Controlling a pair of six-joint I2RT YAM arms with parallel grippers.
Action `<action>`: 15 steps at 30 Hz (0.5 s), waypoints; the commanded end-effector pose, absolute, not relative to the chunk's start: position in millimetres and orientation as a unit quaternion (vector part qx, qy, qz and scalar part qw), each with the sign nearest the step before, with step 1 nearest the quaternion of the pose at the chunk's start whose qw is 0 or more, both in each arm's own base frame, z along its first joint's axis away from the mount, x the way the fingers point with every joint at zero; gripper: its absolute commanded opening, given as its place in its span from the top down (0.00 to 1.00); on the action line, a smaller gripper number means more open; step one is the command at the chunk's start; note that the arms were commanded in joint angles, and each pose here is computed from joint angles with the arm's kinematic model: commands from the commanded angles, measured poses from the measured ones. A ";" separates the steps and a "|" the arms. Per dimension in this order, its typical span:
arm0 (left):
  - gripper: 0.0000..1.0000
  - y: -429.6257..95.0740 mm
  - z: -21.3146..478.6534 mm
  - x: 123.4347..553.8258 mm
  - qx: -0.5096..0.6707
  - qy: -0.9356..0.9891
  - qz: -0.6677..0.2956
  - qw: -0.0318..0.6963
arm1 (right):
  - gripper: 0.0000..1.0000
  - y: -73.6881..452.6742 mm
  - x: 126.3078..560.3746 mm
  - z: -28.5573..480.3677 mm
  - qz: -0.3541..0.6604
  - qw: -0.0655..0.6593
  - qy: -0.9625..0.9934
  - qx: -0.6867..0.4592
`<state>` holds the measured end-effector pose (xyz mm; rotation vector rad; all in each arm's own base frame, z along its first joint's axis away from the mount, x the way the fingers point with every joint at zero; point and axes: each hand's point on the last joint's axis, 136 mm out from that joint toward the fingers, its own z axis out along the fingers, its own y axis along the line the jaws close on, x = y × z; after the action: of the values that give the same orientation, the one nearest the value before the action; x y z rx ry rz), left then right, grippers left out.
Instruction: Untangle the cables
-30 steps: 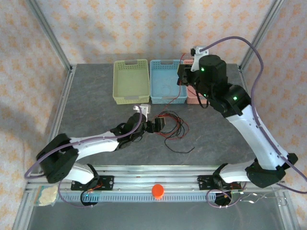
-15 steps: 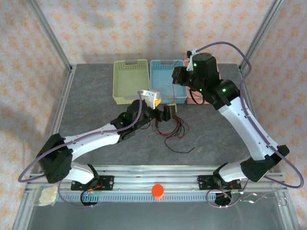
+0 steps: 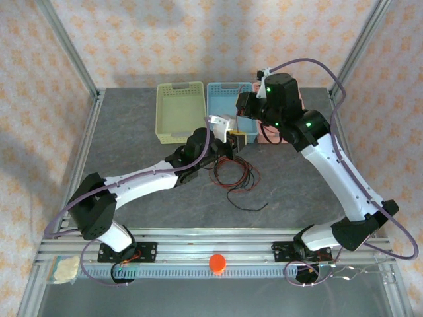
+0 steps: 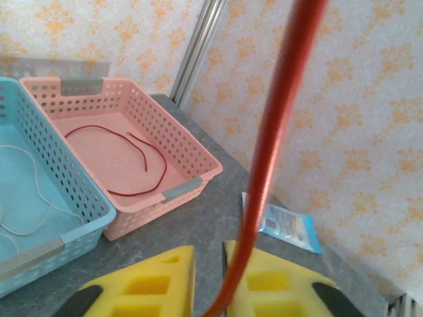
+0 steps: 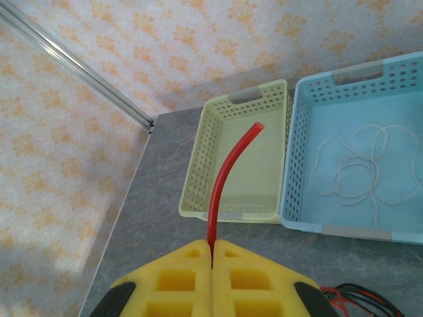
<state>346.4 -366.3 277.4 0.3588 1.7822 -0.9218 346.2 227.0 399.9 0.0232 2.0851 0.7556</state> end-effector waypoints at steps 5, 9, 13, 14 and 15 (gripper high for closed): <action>1.00 -352.6 307.8 336.0 0.134 0.727 -0.401 0.541 | 0.95 197.1 345.3 415.5 0.267 0.497 0.824 0.044; 1.00 -342.3 312.4 335.0 0.120 0.740 -0.394 0.532 | 0.57 176.4 338.4 427.3 0.248 0.550 0.796 0.051; 1.00 -328.5 324.9 341.1 0.099 0.746 -0.399 0.523 | 0.37 138.9 327.1 433.0 0.201 0.611 0.762 0.084; 1.00 -324.6 327.7 343.9 0.091 0.748 -0.401 0.521 | 0.36 130.3 325.2 430.4 0.187 0.618 0.758 0.096; 1.00 -320.7 332.4 347.0 0.085 0.749 -0.405 0.518 | 0.32 121.2 322.9 427.5 0.173 0.627 0.752 0.106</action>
<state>341.9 -333.8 309.3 0.2662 1.7975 -0.9393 323.3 156.0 402.2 0.1370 1.8833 0.5139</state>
